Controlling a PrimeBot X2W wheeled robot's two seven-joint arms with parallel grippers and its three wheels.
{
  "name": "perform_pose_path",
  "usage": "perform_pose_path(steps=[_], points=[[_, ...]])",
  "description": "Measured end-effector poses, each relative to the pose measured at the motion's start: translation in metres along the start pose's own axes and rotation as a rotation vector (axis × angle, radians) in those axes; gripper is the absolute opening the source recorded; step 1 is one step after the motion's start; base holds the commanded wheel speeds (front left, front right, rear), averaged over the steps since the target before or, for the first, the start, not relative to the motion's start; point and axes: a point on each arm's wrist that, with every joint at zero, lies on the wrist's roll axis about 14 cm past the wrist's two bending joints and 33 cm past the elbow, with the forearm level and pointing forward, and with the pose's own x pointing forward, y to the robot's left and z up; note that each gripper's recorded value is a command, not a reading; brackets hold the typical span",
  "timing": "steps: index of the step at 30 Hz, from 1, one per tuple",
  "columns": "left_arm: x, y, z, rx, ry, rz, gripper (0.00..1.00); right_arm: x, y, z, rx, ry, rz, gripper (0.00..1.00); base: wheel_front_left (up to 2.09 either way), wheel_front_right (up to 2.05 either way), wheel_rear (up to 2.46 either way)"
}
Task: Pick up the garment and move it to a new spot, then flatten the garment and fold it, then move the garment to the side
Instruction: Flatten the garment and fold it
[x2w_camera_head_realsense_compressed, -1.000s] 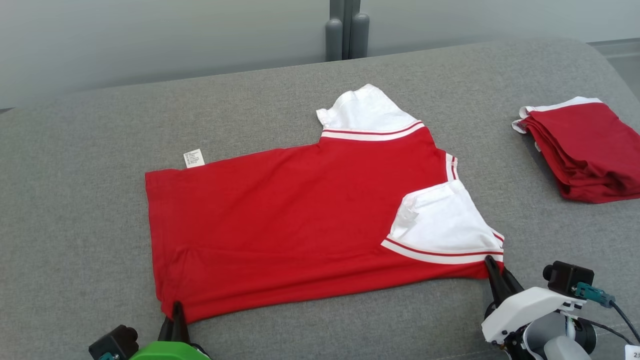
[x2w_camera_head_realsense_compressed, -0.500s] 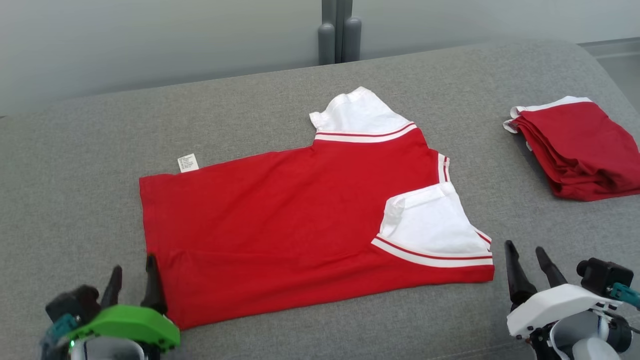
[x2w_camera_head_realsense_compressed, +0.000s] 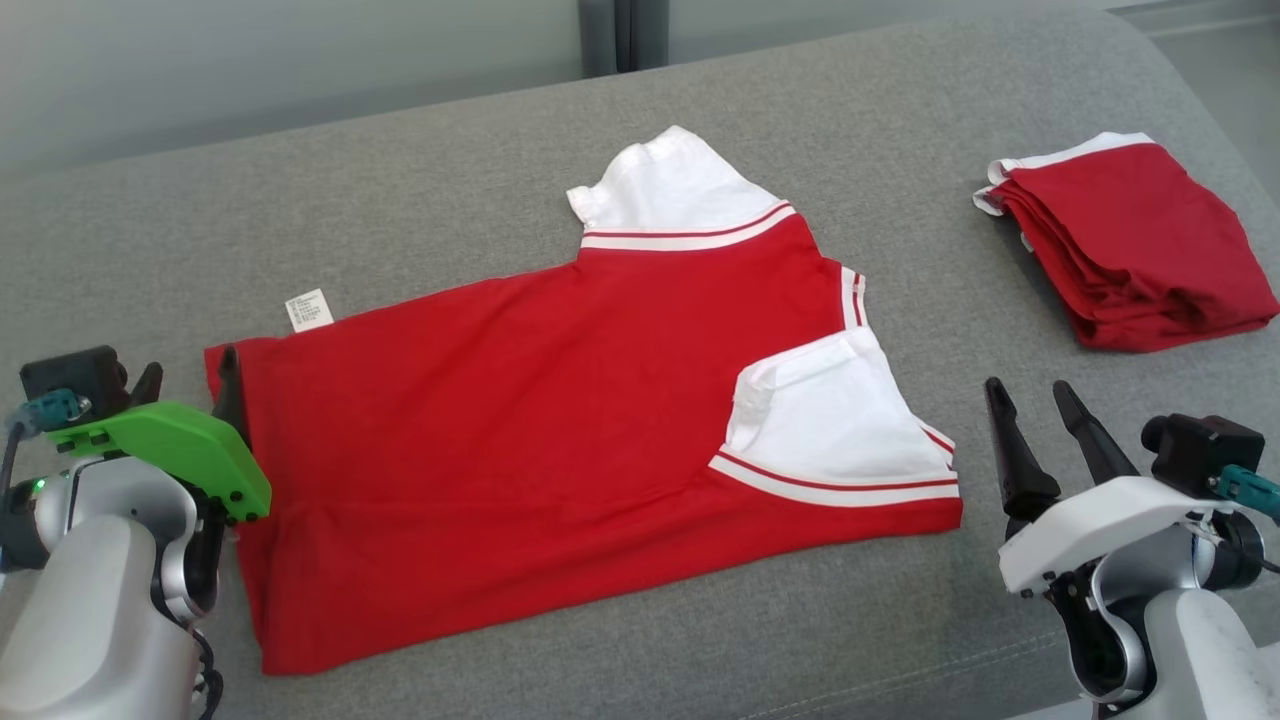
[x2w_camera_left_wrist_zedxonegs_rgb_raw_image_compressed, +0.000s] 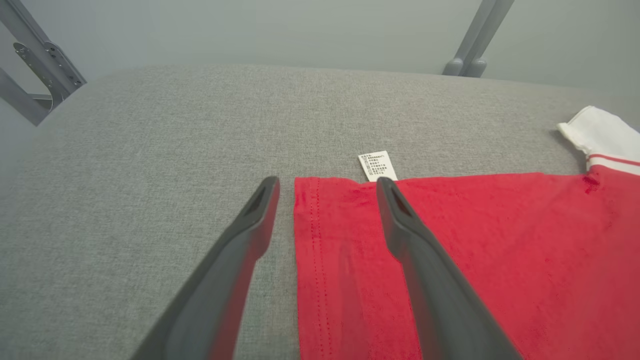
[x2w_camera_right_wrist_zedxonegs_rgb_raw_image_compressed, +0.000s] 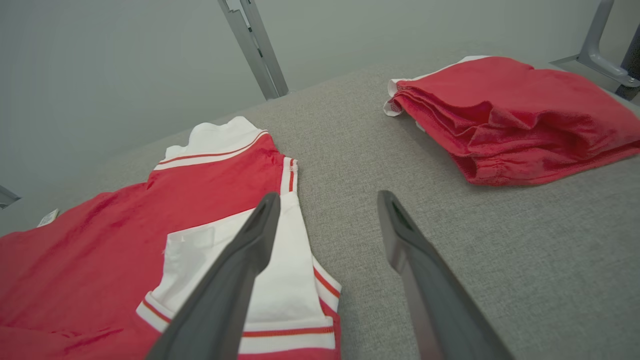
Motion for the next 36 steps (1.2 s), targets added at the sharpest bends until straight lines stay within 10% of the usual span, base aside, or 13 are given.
perform_pose_path(steps=[27, 31, 36], points=[[0.060, 0.022, -0.051, 0.180, 0.249, 0.045, 1.00, 0.017, -0.004, -0.011, -0.044, 0.061, 0.030, 1.00, 0.00, 0.00, 0.00], [0.061, 0.018, -0.052, 0.207, 0.252, 0.023, 0.78, 0.019, -0.002, -0.010, -0.050, 0.062, 0.040, 1.00, 0.00, 0.00, 0.00], [0.066, 0.014, -0.052, 0.217, 0.250, 0.013, 0.18, 0.023, 0.002, -0.009, -0.061, 0.070, 0.057, 1.00, 0.00, 0.00, 0.00]])
